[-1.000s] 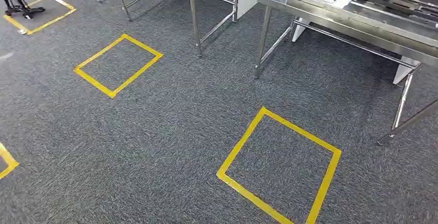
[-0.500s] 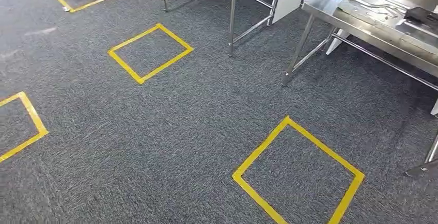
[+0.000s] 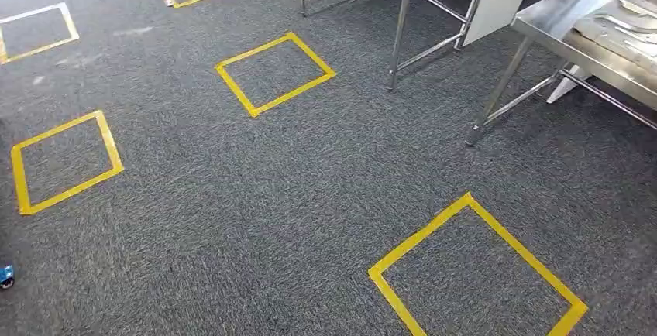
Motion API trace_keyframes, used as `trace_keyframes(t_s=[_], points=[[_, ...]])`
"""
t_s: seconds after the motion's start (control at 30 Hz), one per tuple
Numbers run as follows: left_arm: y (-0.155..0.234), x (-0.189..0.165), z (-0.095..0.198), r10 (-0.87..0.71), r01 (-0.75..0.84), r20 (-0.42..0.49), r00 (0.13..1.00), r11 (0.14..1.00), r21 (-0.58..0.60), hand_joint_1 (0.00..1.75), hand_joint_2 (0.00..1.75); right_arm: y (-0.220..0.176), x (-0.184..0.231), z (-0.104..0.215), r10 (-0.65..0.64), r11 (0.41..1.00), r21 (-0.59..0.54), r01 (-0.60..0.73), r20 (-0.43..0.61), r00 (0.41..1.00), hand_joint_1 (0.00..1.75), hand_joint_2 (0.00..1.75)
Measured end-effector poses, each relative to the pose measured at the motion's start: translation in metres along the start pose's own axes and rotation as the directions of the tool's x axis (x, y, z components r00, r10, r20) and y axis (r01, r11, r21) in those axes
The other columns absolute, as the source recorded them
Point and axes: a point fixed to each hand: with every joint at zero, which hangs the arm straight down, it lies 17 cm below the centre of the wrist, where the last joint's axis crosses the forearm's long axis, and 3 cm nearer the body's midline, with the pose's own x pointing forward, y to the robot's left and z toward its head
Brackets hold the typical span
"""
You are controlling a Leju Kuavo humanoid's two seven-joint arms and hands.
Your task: Take the parts from the cabinet and place them on the table.
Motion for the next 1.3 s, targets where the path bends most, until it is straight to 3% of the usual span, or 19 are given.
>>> trace_keyframes(t_s=[0.37,0.63,1.3], points=[[0.006,-0.002,0.000,-0.019,0.019,-0.002,1.000,1.000,0.000,0.00,0.00,0.003,0.011,-0.001,0.032,0.999,0.016,-0.032,0.027,0.999,0.00,0.00],[0.006,0.000,-0.001,-0.028,0.028,0.003,1.000,1.000,-0.003,0.00,0.00,0.012,-0.002,0.002,0.138,0.989,0.052,-0.138,0.007,0.990,0.00,0.00],[0.001,-0.003,0.001,-0.027,0.027,0.001,1.000,1.000,-0.013,0.00,0.00,0.018,0.003,0.002,0.177,0.981,0.071,-0.178,0.022,0.984,0.00,0.00]])
